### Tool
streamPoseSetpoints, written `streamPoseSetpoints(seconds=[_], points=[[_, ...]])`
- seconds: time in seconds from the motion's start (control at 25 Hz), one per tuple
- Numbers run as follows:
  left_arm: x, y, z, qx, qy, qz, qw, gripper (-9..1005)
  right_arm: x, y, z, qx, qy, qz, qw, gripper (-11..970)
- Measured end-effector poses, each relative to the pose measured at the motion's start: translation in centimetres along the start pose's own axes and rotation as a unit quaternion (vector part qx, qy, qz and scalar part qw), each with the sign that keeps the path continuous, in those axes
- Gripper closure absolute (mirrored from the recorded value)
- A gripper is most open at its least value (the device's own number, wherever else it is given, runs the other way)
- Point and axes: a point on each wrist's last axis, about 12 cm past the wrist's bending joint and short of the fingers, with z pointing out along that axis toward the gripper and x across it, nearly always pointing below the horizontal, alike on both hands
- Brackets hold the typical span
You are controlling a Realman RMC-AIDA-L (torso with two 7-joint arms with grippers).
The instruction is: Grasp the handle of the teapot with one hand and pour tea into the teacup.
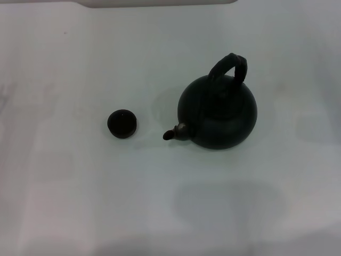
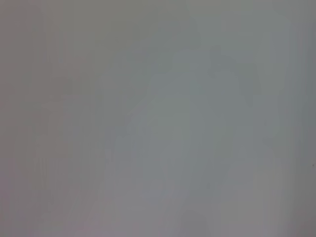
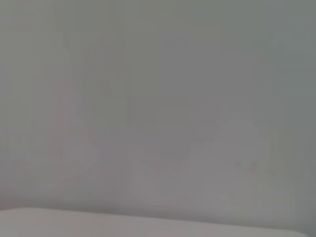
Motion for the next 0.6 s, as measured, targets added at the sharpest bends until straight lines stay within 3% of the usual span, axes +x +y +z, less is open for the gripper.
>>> streamPoseSetpoints(seconds=[0.6], points=[[0.23,-0.05,0.02,-0.003,0.007,-0.002,1.000,111,0.07,0.05,-0.04,0.000,0.001,-0.012,1.000,385]])
